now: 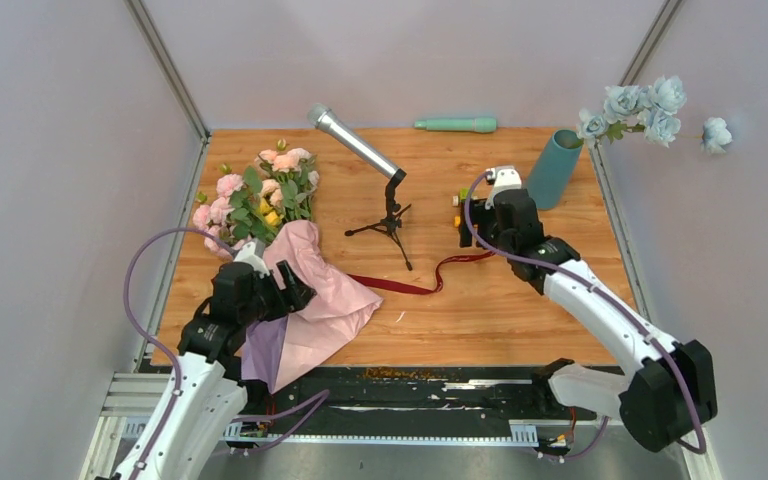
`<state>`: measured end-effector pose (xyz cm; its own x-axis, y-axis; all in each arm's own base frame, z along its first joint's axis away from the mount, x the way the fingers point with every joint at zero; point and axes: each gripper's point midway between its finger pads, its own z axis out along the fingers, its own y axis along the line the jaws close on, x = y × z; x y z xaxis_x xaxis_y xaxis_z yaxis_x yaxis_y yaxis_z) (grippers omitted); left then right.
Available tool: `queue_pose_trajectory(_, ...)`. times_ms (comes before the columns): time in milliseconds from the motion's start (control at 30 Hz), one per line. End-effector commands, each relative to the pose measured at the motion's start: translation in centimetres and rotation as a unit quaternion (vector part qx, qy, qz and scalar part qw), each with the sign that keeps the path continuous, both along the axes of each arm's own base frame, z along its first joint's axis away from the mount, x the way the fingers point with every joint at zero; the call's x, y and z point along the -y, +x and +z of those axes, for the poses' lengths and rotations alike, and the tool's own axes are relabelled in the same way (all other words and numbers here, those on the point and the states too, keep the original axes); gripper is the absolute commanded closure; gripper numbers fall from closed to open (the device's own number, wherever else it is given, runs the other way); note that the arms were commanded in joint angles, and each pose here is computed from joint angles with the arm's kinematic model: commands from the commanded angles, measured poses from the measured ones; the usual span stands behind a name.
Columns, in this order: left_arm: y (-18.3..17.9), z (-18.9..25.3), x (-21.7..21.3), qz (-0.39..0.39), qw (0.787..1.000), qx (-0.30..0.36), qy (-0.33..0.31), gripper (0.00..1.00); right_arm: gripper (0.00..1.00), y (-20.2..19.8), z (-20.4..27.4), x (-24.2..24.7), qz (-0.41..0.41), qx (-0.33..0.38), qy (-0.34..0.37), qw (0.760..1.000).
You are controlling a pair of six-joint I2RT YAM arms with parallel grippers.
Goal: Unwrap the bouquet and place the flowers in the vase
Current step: Unfold the wrapping paper at the center of the board.
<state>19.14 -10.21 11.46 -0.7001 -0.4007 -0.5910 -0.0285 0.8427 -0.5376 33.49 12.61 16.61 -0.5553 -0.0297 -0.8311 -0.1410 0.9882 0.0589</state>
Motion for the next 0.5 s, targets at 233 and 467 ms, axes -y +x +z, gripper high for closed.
queue_pose_trajectory(233,1.9,-1.4,-3.0,0.129,0.991,0.031,0.000,0.01,0.23,-9.7,6.0,-16.6,0.348,0.128,0.092,0.924)
queue_pose_trajectory(467,2.4,-0.7,-4.3,0.175,0.983,0.049,0.002,0.00,0.23,-16.1,5.2,-24.8,0.460,0.148,0.116,0.868)
